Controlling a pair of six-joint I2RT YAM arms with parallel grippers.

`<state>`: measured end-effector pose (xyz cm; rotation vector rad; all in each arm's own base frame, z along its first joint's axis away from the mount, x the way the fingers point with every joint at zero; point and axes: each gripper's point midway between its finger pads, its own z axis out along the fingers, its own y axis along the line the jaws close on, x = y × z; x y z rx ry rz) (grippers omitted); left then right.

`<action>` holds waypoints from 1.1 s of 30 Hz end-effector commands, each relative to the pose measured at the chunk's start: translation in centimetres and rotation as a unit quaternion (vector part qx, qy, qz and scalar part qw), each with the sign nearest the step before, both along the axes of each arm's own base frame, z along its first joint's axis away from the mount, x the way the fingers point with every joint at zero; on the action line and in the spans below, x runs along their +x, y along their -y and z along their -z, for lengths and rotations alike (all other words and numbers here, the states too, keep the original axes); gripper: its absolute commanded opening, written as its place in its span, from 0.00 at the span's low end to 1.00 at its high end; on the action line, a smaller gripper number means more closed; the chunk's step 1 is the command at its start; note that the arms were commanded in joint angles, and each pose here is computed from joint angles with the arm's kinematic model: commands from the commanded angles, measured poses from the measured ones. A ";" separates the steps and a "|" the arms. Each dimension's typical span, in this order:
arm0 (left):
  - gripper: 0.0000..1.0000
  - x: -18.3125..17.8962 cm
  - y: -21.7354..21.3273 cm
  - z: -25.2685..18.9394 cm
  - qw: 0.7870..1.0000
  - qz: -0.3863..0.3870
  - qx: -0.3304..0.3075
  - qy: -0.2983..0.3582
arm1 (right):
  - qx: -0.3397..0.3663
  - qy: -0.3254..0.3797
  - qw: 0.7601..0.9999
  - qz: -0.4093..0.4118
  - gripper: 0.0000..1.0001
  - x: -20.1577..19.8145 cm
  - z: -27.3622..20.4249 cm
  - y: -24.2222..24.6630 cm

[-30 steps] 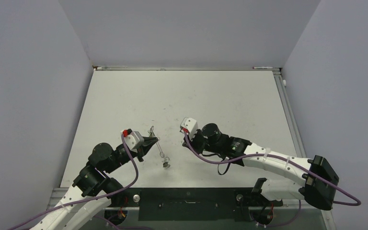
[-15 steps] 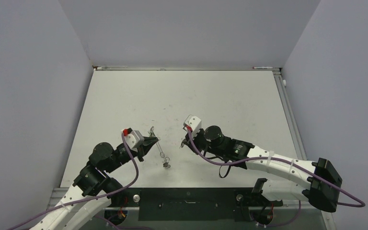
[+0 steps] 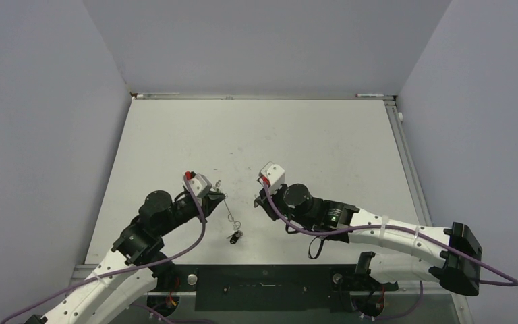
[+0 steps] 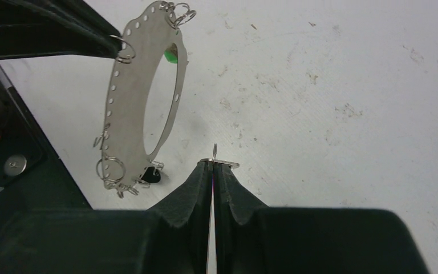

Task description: Put the keys on the keyring

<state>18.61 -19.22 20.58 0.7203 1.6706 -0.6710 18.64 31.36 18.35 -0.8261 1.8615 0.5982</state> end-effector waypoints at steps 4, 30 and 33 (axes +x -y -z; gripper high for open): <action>0.00 0.0 0.1 -4.5 0.998 0.003 -0.045 0.037 | 0.032 0.021 0.995 -0.097 0.05 -2.3 -5.1 -2.5; 0.00 -2.0 0.9 -5.0 0.994 0.059 -0.067 0.060 | 0.024 0.062 0.950 -0.306 0.05 -6.3 -7.0 -6.7; 0.00 -2.1 0.9 -5.0 0.994 0.060 -0.067 0.060 | 0.025 0.064 0.952 -0.298 0.05 -5.9 -7.2 -6.9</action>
